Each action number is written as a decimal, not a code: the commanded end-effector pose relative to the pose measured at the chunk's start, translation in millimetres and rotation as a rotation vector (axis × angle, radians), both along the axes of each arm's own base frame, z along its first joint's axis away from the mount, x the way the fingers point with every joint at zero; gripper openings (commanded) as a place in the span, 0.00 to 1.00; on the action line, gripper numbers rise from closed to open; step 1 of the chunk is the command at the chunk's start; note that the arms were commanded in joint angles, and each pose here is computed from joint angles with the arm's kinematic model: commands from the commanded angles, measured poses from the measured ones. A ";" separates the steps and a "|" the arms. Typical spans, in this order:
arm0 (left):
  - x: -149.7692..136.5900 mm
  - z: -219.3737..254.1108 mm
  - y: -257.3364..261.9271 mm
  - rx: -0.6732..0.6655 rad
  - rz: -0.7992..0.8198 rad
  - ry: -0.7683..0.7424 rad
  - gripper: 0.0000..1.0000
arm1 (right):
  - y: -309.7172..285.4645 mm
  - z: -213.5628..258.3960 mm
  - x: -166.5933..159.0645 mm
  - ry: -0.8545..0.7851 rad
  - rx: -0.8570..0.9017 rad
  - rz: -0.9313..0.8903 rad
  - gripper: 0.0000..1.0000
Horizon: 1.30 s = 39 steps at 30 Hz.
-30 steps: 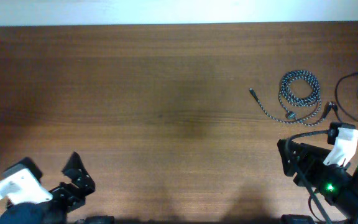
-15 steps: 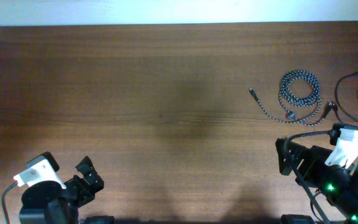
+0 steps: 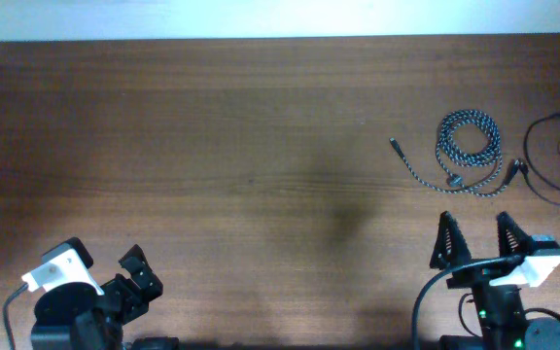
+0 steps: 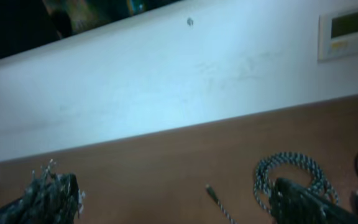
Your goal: Untangle cables
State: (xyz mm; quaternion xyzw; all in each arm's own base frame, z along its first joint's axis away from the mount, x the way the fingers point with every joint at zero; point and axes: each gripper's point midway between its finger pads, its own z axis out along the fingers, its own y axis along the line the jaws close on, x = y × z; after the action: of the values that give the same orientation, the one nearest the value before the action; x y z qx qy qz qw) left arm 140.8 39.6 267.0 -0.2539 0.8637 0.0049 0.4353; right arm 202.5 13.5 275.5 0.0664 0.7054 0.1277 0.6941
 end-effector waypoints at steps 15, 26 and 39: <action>-1.0 0.5 0.9 -0.004 0.011 -0.008 0.99 | -12.5 -91.4 44.0 -0.042 -0.011 -0.062 0.99; -4.0 -3.1 0.9 -0.005 0.011 0.011 0.99 | -20.6 -119.6 43.5 0.073 -0.010 -0.109 0.99; 21.7 -71.4 -10.5 -0.030 -0.048 -0.072 0.99 | -20.6 -119.6 43.5 0.073 -0.011 -0.109 0.99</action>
State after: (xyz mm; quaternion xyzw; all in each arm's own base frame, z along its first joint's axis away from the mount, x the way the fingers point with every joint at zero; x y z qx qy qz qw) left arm 148.7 32.6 209.6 -0.2351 0.8749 -0.0031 0.4235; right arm 246.1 -7.0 158.2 0.1046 0.7257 0.0848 0.6747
